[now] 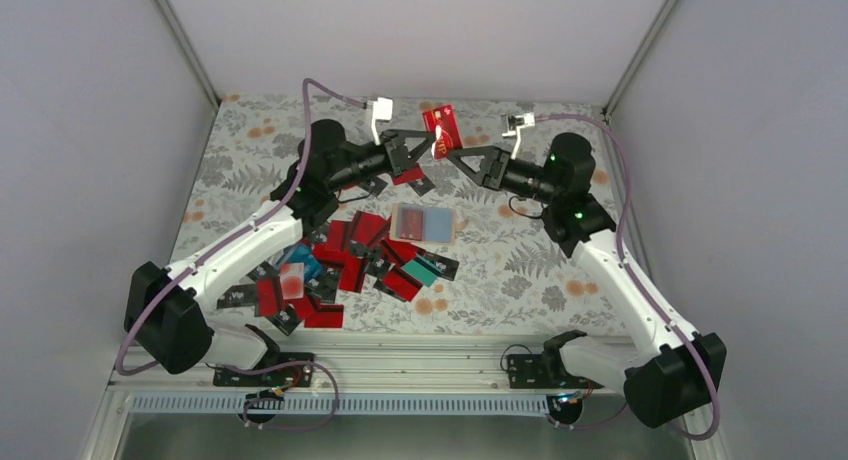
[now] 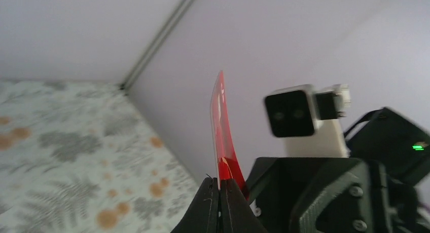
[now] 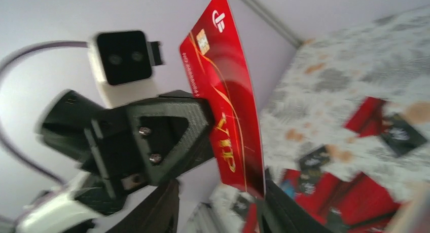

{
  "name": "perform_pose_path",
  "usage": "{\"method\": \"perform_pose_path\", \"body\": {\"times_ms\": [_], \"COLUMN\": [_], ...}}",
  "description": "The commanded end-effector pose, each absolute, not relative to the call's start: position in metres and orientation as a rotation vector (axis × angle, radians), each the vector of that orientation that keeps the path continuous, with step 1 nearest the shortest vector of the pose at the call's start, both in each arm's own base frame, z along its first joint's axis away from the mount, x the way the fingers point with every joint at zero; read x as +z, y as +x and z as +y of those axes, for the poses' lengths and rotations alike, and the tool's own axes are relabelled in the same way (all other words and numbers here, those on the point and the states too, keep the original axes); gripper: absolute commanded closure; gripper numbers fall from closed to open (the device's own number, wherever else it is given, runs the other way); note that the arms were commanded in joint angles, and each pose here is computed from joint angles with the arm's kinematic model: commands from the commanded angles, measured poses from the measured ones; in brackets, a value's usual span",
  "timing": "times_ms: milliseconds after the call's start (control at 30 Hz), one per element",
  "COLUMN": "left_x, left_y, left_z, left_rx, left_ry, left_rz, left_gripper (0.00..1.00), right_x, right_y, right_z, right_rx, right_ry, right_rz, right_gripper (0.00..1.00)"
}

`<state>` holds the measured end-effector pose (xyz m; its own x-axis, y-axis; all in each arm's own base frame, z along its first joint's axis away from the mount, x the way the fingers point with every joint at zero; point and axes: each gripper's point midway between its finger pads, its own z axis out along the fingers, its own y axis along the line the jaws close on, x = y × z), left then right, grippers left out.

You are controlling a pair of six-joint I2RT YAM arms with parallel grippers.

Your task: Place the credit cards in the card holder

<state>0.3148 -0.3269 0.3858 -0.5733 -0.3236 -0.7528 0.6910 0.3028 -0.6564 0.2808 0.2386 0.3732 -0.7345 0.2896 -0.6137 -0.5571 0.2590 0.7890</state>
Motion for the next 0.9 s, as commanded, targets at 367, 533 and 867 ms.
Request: {"method": "perform_pose_path", "body": {"times_ms": [367,533,867], "left_x": [0.171,0.133,0.094], "left_y": [0.342,0.342,0.351], "left_z": [-0.317,-0.323,-0.325], "left_rx": [-1.107,-1.141,-1.114], "left_ry": [0.299,0.233,0.123], "left_rz": [2.338,2.455,2.543], "left_gripper": [0.98,0.98,0.98], "right_x": [0.185,0.148,0.100], "right_y": [0.336,0.342,0.353], "right_z": [0.188,0.195,0.202], "right_rx": [0.988,1.007,1.028], "right_ry": [0.018,0.012,0.020], "right_rz": [2.350,2.434,2.526], "right_gripper": [0.49,0.51,0.63]}}
